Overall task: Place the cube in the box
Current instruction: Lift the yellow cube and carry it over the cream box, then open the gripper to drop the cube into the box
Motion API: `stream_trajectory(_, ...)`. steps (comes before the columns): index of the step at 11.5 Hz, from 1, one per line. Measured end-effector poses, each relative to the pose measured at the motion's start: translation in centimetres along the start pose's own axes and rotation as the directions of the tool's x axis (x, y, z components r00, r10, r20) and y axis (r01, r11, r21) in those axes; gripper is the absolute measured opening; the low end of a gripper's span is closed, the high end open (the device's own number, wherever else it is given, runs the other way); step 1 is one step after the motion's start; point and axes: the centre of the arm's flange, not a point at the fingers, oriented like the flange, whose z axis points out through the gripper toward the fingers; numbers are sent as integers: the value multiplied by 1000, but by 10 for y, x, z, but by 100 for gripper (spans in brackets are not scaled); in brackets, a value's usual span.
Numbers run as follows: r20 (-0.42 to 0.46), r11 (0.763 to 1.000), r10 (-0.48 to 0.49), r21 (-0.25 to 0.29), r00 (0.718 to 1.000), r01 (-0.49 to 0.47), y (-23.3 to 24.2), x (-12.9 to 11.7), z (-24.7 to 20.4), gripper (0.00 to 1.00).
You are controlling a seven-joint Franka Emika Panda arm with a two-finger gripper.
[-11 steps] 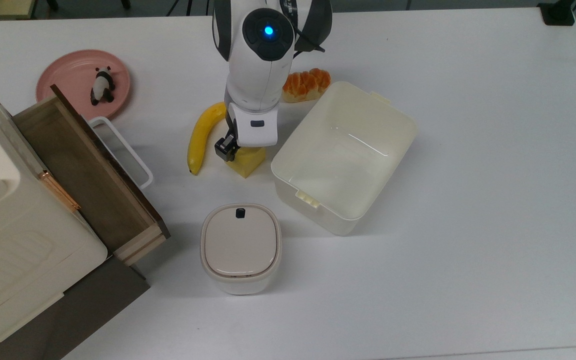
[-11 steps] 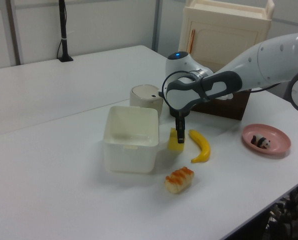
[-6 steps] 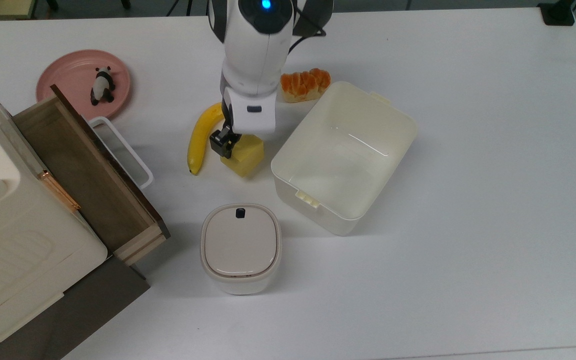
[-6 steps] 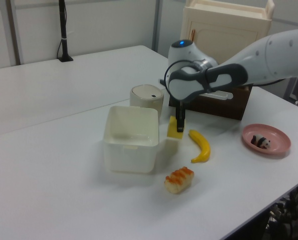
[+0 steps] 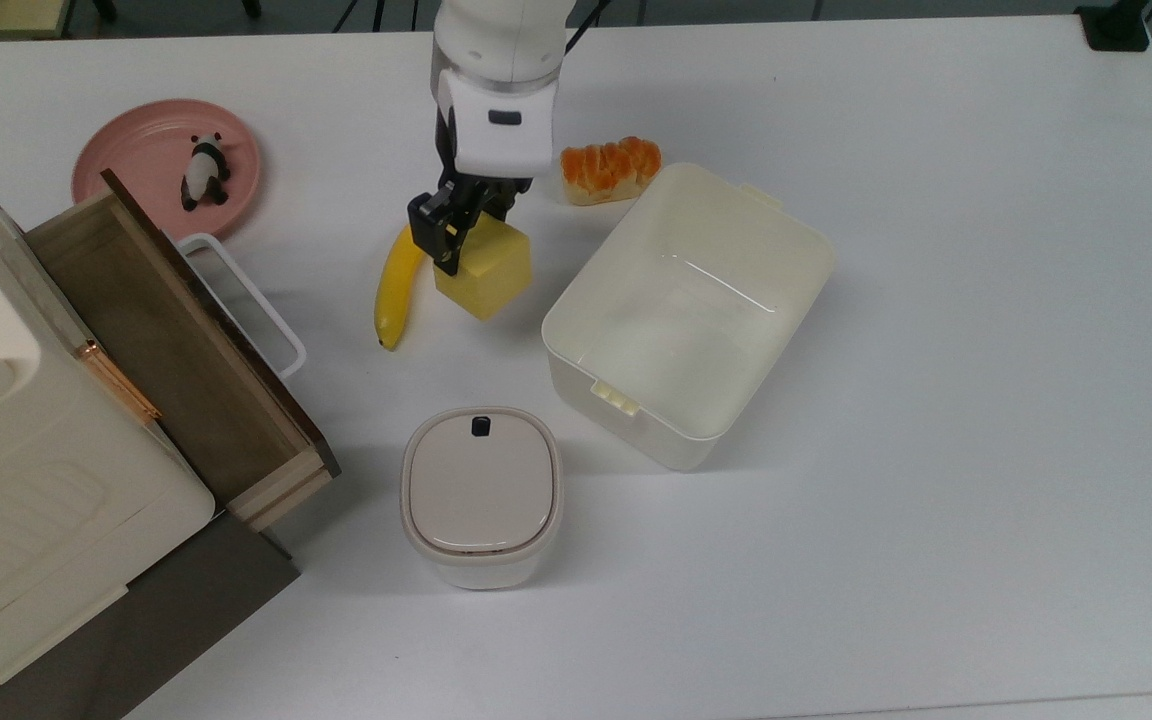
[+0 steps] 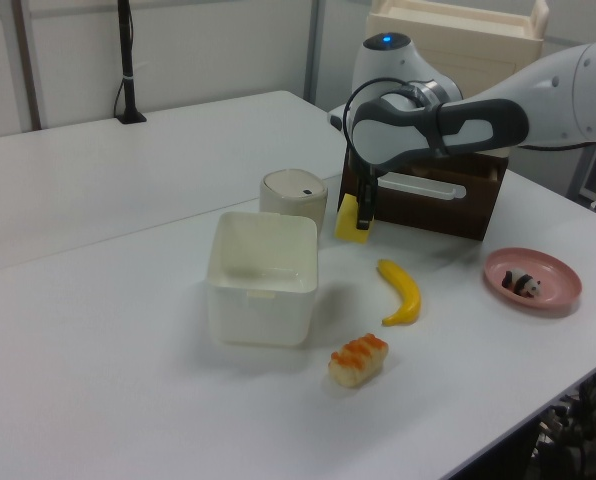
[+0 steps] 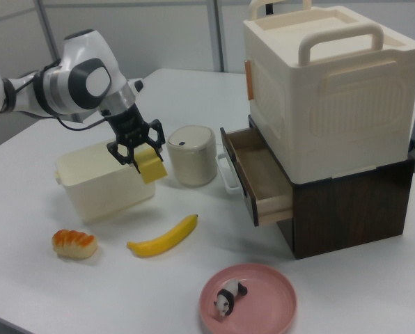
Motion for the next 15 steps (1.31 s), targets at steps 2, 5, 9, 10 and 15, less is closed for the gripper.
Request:
stream_trajectory(2, -53, 1000, 6, 2, 999, -6, -5, 12, -21, 60)
stream_trajectory(5, -125, 999, -37, -15, 992, 35, -26, 47, -55, 60)
stream_trajectory(9, -195, 996, -84, -14, 977, 83, -66, 90, -85, 57)
stream_trajectory(10, -199, 996, -89, -13, 976, 88, -72, 95, -87, 57)
stream_trajectory(15, -202, 997, -70, -6, 977, 71, -79, 99, -89, 100)
